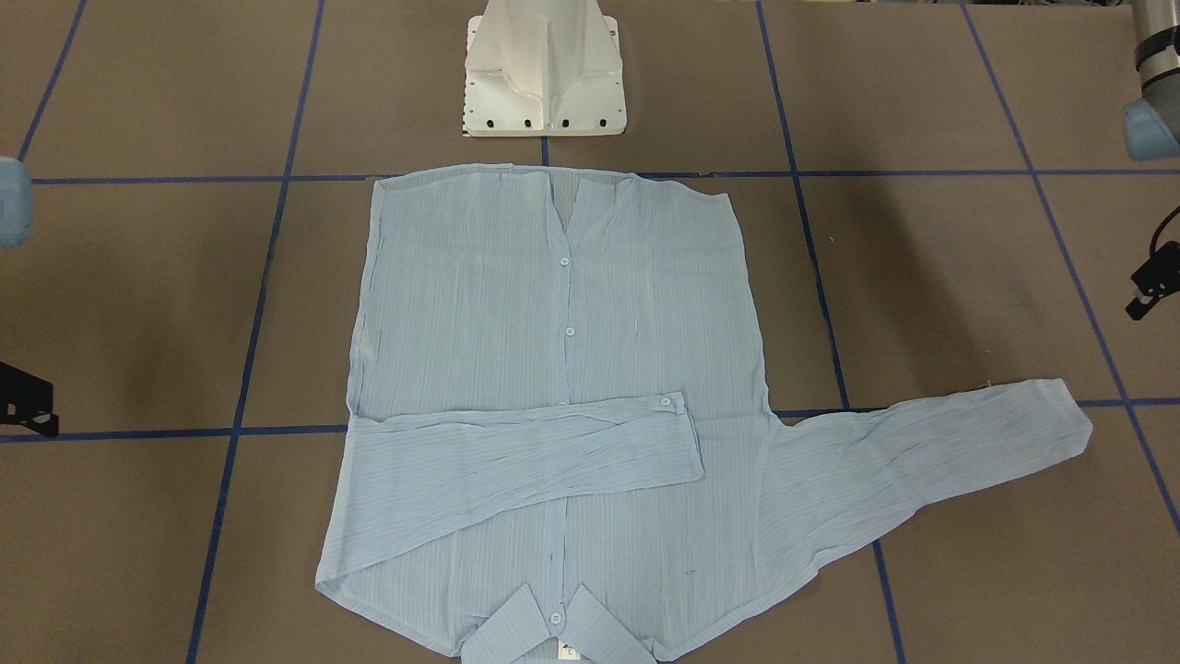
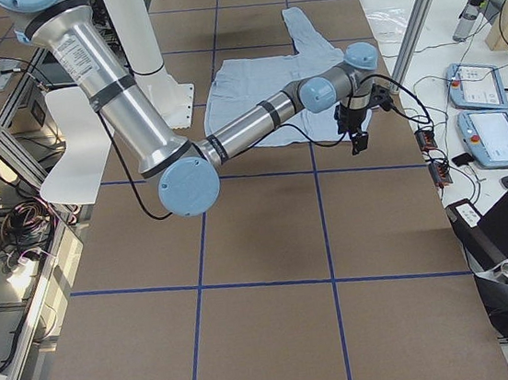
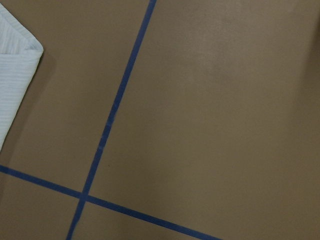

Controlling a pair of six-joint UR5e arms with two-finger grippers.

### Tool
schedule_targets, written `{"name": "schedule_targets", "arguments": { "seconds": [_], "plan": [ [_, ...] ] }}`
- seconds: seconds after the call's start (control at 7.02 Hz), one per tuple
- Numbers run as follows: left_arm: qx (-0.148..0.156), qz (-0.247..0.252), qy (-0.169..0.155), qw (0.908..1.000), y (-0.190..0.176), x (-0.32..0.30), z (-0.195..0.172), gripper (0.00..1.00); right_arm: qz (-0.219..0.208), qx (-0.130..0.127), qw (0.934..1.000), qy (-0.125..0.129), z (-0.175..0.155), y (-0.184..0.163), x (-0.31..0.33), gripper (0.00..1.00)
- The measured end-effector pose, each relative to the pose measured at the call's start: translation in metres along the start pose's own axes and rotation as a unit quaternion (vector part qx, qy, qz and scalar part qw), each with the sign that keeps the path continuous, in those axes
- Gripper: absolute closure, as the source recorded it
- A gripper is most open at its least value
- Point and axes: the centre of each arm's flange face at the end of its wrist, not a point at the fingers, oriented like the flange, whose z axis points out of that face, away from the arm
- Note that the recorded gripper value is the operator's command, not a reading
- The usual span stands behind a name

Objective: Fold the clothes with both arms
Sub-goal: 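Release the sleeve and raise the right gripper away from the shirt, then grasp the cuff of the sleeve nearest the left gripper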

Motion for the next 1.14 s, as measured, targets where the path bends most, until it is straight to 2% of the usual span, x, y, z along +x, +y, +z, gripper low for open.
{"name": "schedule_targets", "arguments": {
  "seconds": [0.29,0.57,0.86,1.14],
  "plan": [
    [-0.005,-0.011,0.001,0.9999,-0.026,0.009,0.037,0.17,0.002,-0.002,1.0000,-0.001,0.000,0.012,0.019,0.00],
    [-0.018,-0.001,0.010,0.9998,-0.038,0.031,0.069,0.17,0.003,-0.003,1.0000,0.000,0.001,0.015,0.022,0.00],
    [-0.032,0.011,0.016,0.9993,-0.038,0.048,0.090,0.28,0.004,-0.004,1.0000,0.000,0.002,0.016,0.023,0.00],
    [-0.043,0.020,0.019,0.9987,-0.033,0.058,0.102,0.32,0.006,-0.004,1.0000,0.000,0.002,0.018,0.025,0.00]
  ]
}}
